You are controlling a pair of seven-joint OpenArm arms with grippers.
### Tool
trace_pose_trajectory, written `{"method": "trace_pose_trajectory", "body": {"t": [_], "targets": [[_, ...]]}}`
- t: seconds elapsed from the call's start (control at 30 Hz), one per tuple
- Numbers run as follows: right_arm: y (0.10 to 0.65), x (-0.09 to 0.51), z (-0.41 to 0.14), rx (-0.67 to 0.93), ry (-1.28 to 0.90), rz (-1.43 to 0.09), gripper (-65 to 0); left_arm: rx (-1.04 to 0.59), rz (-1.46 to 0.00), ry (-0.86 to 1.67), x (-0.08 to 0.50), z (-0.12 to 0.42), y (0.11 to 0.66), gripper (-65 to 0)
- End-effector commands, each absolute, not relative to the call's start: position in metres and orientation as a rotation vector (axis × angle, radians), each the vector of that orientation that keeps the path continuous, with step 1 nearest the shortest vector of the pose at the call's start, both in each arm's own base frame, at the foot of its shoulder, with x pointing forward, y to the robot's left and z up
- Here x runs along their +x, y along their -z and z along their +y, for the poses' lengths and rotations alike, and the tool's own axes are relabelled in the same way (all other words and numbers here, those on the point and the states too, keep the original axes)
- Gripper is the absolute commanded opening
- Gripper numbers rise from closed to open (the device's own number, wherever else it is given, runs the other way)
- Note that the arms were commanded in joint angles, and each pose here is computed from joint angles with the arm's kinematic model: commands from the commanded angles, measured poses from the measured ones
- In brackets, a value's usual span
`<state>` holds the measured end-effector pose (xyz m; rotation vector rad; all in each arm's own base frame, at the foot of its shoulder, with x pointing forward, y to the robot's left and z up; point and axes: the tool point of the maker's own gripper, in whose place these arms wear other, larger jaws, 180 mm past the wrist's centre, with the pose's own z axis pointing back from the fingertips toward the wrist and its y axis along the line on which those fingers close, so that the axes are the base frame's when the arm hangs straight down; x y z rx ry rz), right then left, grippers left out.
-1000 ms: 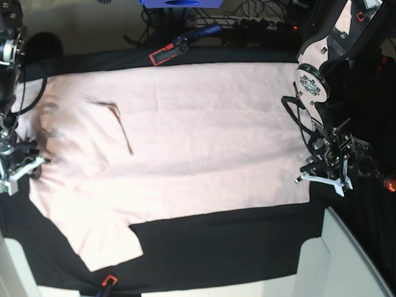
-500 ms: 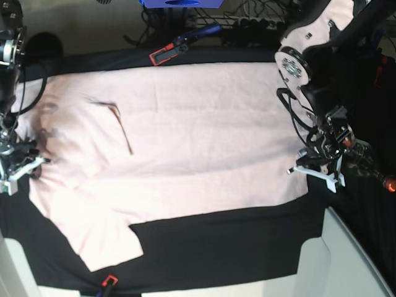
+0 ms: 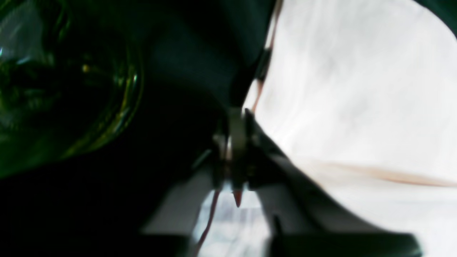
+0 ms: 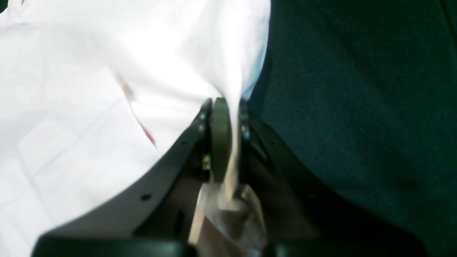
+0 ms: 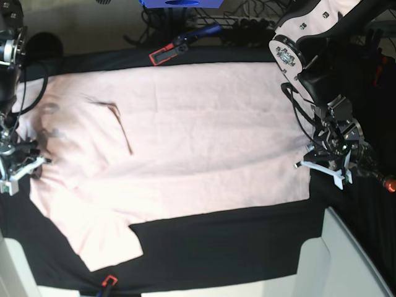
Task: Fold the T-shirt properly
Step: 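Hold the side edge with the left gripper and lift it slightly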
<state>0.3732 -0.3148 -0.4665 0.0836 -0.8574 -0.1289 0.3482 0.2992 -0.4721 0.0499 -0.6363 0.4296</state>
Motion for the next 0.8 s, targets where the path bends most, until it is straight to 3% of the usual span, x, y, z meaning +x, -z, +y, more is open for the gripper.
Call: {"method": "trace_pose_trajectory", "body": {"t": [0.0,0.1,0.2,0.4,0.77], "targets": [[0.443,0.391,-0.326,0.068,0.126,-0.931,-64.3,0.063,-0.704,-0.433,0.366,0.308,0.452,-52.7],[0.444,0.390,-0.326,0.068,0.123,-0.928,-64.3,0.062,-0.711,-0.433,0.369,0.308,0.450,-36.6],[0.447,0.390,-0.320,0.067,0.084,-0.911,-64.4,0.041,-0.705,-0.406,0.383,0.299,0.448,-29.4],[0.453,0.389,-0.307,0.073,0.025,-0.886,-64.7,-0.027,-0.652,-0.337,0.406,0.275,0.463,-29.2],[0.452,0.390,-0.307,0.072,0.025,-0.889,-64.7,0.035,-0.646,-0.433,0.411,0.311,0.470,-28.7]]}}
